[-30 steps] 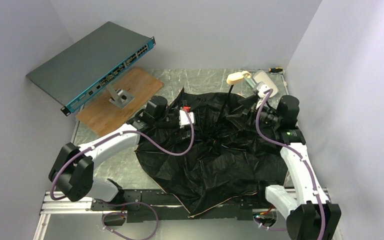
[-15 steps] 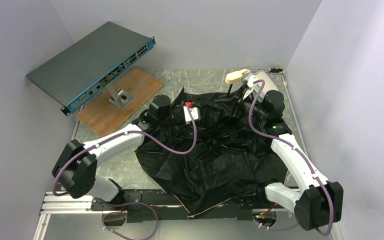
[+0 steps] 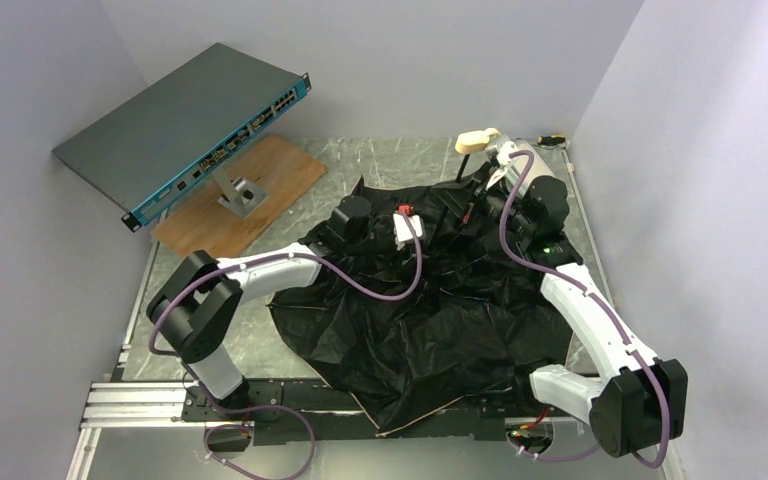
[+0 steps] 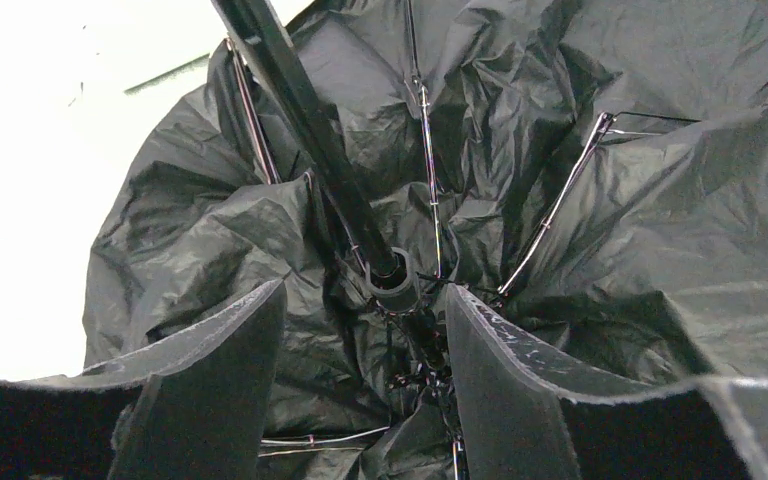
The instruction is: Open the umbrella
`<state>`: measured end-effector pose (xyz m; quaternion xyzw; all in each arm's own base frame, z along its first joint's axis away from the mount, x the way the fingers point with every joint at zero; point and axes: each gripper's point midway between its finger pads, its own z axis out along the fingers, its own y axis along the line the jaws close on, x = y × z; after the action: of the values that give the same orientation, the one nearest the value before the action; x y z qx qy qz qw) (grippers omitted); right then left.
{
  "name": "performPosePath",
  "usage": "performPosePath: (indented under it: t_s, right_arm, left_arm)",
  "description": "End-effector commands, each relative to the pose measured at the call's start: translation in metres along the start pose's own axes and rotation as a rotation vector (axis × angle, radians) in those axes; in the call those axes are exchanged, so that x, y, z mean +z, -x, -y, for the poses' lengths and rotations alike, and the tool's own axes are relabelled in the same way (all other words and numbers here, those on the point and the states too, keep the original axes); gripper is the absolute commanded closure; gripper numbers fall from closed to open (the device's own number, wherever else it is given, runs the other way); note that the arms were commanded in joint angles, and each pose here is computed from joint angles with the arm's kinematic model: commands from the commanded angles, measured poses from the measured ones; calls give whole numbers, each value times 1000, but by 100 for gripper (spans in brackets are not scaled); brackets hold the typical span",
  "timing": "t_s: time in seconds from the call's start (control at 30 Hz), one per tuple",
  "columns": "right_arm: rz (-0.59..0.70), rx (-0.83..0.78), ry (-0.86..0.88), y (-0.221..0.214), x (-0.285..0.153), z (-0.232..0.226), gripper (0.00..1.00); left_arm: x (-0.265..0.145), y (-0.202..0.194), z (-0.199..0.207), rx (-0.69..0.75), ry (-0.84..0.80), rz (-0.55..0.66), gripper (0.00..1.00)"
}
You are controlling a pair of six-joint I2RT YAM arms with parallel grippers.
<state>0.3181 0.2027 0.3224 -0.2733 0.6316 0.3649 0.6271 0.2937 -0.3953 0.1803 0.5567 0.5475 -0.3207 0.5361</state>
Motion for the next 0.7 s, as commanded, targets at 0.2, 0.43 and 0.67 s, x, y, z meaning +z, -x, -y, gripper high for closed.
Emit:
performPosePath:
  t_s: [0.2,0.43,0.67]
  right_arm:
    - [119,-52,-14,45,4,-3,100]
    - [117,-55,-15,45,4,-4,100]
    - [149,-57,-29,63,5,-2,100]
  left_arm:
    - [27,20,-12,-53,50,82,43]
    - [36,10,-11,-105,60,75,57]
    - [35,-37,7,-198,46,-21,76]
